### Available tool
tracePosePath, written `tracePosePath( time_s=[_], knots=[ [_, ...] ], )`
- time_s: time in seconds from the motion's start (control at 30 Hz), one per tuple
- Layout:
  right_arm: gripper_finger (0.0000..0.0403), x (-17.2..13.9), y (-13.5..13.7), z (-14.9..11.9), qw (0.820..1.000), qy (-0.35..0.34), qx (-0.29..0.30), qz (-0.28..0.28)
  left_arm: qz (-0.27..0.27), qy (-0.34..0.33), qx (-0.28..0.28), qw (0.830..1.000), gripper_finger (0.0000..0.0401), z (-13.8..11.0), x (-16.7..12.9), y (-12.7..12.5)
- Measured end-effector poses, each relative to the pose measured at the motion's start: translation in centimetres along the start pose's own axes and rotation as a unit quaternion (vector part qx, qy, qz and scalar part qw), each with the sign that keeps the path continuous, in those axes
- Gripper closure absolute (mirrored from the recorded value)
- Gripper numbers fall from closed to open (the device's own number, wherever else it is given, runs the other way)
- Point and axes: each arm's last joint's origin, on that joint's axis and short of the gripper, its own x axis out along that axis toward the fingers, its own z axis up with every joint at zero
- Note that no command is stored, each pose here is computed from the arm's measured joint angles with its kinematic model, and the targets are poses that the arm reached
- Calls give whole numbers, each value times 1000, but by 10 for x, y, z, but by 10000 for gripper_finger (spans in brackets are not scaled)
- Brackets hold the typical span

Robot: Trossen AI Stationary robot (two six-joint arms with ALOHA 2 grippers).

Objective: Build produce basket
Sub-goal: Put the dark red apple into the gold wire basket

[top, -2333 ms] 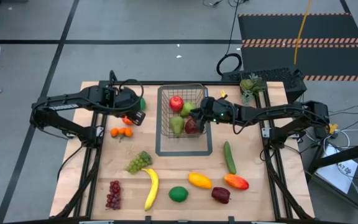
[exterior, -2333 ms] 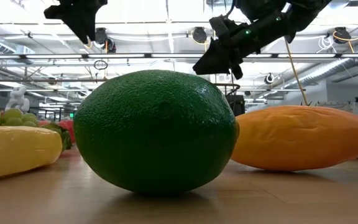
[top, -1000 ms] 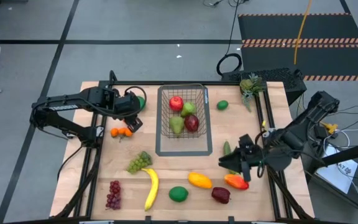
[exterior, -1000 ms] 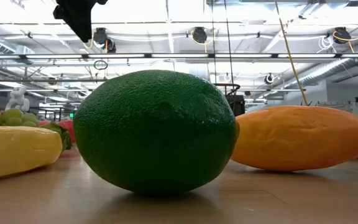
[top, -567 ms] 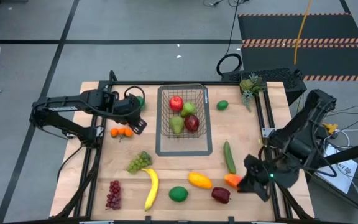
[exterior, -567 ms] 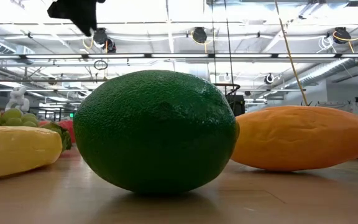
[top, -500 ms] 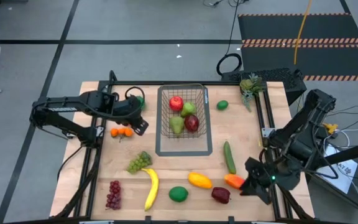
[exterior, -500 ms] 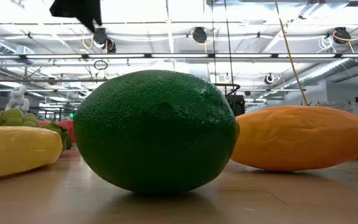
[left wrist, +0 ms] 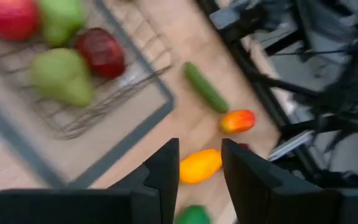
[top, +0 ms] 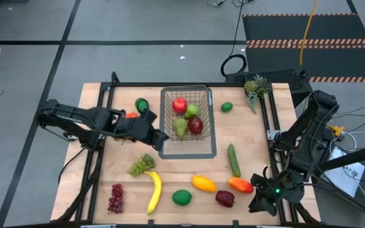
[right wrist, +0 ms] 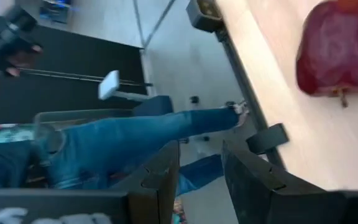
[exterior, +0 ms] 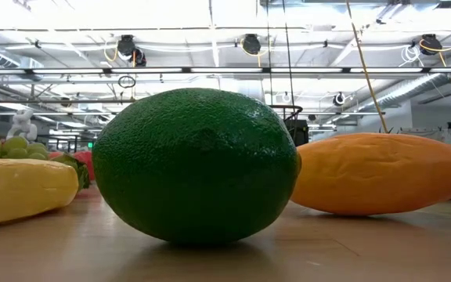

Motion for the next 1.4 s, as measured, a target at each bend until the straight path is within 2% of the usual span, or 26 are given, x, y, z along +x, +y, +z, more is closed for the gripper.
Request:
tracePosePath(
  time_s=[0.07,0.13,0.4,0.53,0.63,0.73,0.9,1.03,1.4],
  knots=[
    [282,2,-6,-3,1000,2,5,10,-3,8,8,1000,281,-8,7,-4],
    [282,3,-12,-5,1000,5,4,-2,-33,0,4,999,281,-11,16,-15],
    [282,3,-14,-5,999,-12,-40,-16,-95,11,16,995,281,-40,43,-43],
    [282,3,-14,-2,998,-62,-29,-15,-103,22,15,994,281,-55,53,-50],
    [273,4,-15,-1,998,-62,-28,-16,-92,36,22,995,281,-66,60,-50],
    [247,5,-18,-3,998,-59,-28,-17,-91,42,23,995,281,-73,65,-52],
    [186,10,-22,-9,998,-51,-30,-30,-117,33,25,992,281,-75,67,-58],
    [157,19,-27,-12,997,-53,-32,-48,-126,17,34,991,281,-73,67,-60],
    [176,38,-41,-26,991,-37,-86,-93,-121,16,50,991,281,-72,67,-59]
  ],
)
